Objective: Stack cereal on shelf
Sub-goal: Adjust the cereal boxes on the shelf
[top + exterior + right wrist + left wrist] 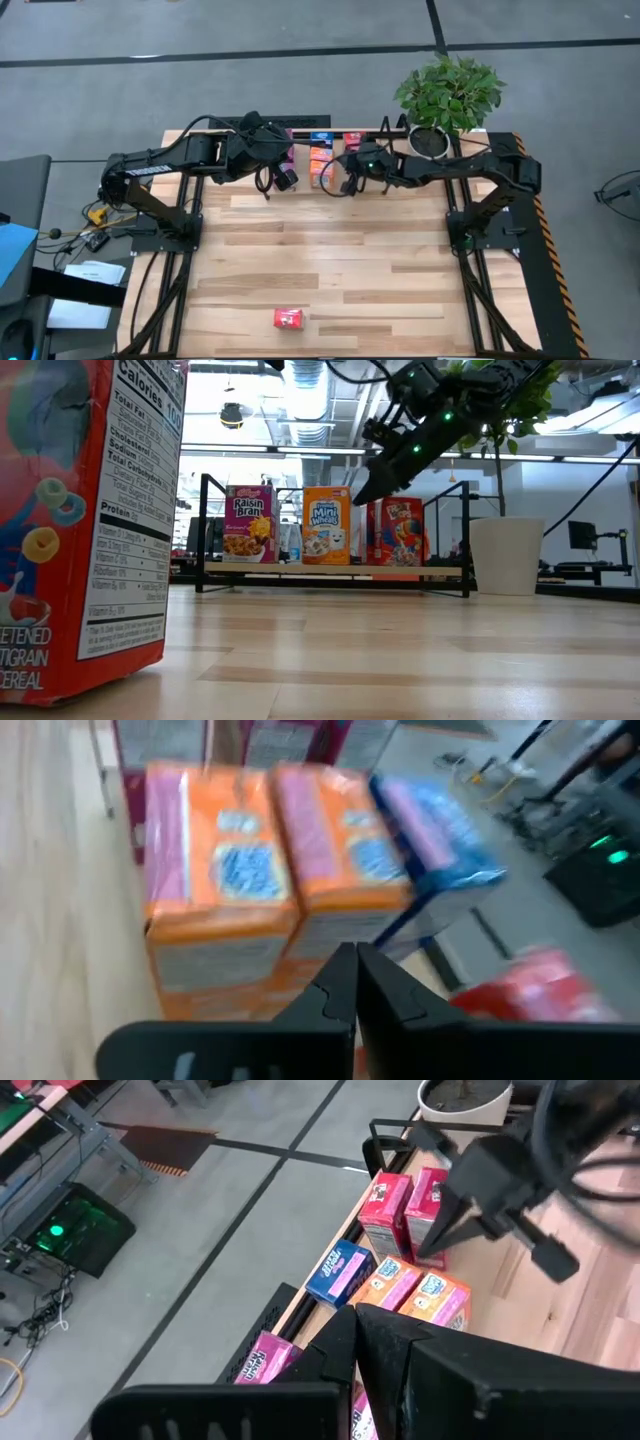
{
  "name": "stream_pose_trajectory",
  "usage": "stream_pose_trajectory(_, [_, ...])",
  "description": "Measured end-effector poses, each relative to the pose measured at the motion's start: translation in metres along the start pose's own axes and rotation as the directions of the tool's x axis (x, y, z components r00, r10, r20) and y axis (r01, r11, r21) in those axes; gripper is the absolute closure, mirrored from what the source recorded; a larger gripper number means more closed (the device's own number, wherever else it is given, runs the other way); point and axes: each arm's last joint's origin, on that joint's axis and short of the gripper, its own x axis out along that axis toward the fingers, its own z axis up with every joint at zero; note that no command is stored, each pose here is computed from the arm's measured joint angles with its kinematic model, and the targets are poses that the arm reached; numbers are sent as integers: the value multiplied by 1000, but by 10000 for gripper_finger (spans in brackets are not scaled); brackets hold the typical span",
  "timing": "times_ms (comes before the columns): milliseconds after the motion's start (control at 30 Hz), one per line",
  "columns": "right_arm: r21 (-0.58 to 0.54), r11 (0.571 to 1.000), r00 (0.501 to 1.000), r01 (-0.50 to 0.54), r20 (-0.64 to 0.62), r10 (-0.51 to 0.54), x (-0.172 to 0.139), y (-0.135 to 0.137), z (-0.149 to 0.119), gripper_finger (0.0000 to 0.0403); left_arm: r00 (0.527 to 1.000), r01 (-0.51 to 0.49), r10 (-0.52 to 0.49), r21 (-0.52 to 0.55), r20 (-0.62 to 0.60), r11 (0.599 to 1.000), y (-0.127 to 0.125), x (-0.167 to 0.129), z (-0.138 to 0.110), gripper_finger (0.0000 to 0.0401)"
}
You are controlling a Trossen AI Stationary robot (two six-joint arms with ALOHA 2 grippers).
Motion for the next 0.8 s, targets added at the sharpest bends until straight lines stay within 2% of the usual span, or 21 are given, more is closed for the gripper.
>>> stream_pose_trajectory(167, [-14, 1000, 1000, 15, 15, -14, -22, -7, 9, 371, 1000, 0, 0, -4, -2, 1000, 0, 0, 0, 401])
stream_pose_trajectory(333, [23, 994, 992, -110, 66, 109, -52, -5, 20, 390, 1000, 0, 0, -4, -10, 1000, 0, 0, -1, 401])
stream_pose_trajectory(467, [11, 986, 984, -164, 71, 163, -56, 7, 22, 395, 1000, -1, 1, -2, -17, 1000, 0, 0, -2, 401])
stream_pose_trajectory(600, [48, 991, 991, -126, -49, 128, -57, 10, 11, 374, 999, 18, -18, 11, -27, 1000, 0, 1, -3, 401])
stream_pose_trajectory(800, [56, 989, 962, -137, -233, 146, -75, 6, -5, 354, 999, 46, -44, 48, -25, 998, 2, -3, -3, 401])
